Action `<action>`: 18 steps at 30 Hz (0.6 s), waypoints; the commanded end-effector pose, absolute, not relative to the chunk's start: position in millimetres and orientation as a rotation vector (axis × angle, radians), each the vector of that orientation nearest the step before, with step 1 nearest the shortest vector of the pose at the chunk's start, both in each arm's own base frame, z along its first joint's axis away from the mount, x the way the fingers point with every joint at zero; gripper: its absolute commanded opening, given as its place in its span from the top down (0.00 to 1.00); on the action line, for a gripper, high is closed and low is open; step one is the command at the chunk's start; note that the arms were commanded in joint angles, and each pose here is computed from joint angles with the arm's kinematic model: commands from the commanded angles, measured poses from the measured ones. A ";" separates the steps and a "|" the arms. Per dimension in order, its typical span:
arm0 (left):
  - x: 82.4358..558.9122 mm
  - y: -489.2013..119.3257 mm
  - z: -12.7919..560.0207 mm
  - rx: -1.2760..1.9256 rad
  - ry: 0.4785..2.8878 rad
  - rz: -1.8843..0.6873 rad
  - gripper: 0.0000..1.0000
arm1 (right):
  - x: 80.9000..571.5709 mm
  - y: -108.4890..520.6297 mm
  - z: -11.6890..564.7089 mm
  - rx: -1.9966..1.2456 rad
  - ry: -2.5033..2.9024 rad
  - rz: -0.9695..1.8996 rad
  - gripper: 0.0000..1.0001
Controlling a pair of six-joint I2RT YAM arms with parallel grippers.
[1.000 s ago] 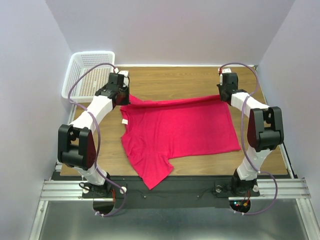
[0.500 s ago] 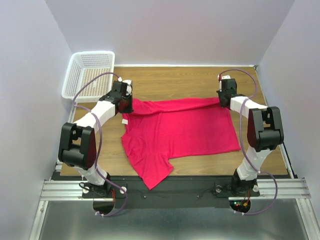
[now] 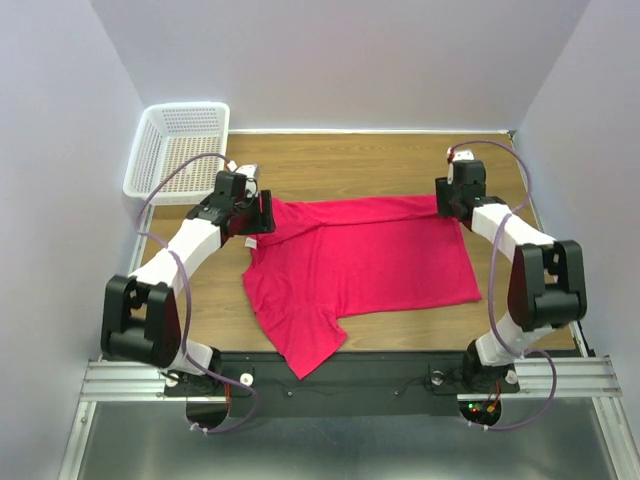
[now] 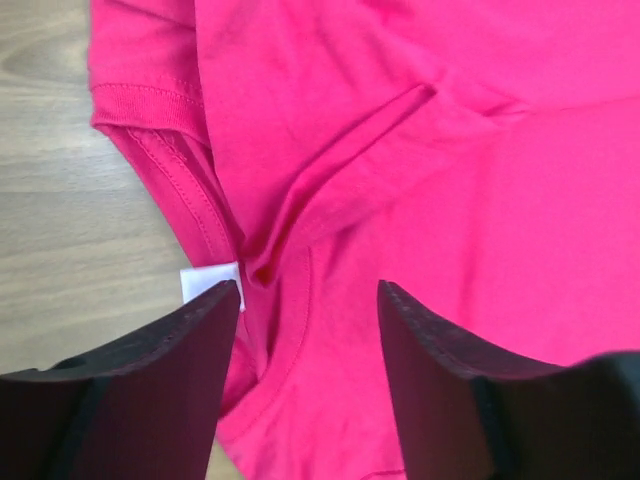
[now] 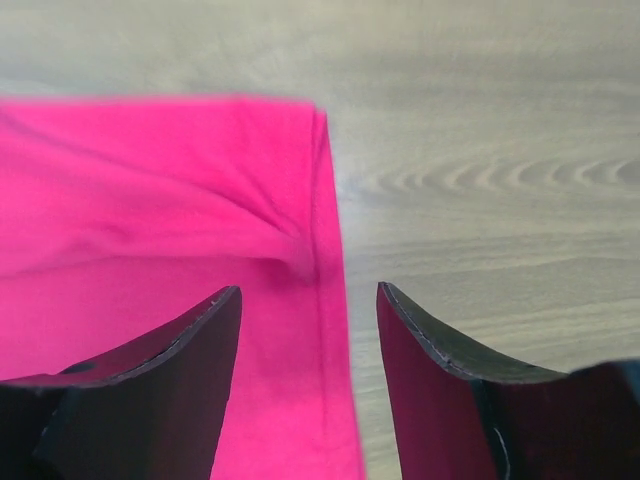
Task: Fold and stack the t-shirts
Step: Fold the tshirt
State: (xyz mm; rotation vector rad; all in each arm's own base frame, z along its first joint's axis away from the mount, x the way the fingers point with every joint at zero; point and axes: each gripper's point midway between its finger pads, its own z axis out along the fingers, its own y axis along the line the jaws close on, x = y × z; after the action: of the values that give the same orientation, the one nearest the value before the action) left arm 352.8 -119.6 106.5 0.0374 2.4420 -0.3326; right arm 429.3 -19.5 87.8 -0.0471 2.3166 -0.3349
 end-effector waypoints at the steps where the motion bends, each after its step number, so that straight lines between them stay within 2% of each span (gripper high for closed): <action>1: 358.4 -119.5 154.7 -0.009 2.284 -0.362 0.25 | 440.8 -1.7 145.0 0.049 2.162 -0.155 0.37; 7: 386.0 -101.9 165.6 -0.140 2.221 -0.316 0.19 | 459.3 10.7 153.0 0.193 2.137 -0.020 0.37; 10: 405.3 -107.6 158.8 -0.161 2.235 -0.354 0.16 | 469.0 -7.4 144.2 0.398 2.136 -0.009 0.44; 14: 408.8 -117.9 150.7 -0.158 2.249 -0.416 0.16 | 456.0 -40.2 123.4 0.723 2.127 0.191 0.44; 15: 410.1 -119.6 146.9 -0.157 2.254 -0.426 0.16 | 454.0 -40.7 119.4 0.773 2.126 0.252 0.43; 16: 411.8 -121.5 146.8 -0.156 2.251 -0.437 0.16 | 451.4 -39.4 113.9 0.853 2.117 0.316 0.35; 18: 413.7 -126.6 145.2 -0.144 2.259 -0.465 0.17 | 453.8 -32.7 110.7 0.895 2.108 0.421 0.28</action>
State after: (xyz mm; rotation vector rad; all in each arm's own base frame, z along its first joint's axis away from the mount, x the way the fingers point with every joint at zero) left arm 394.8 -111.6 114.8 -0.1637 2.3560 -0.3696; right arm 449.7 -46.7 110.4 0.6787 2.1706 0.1369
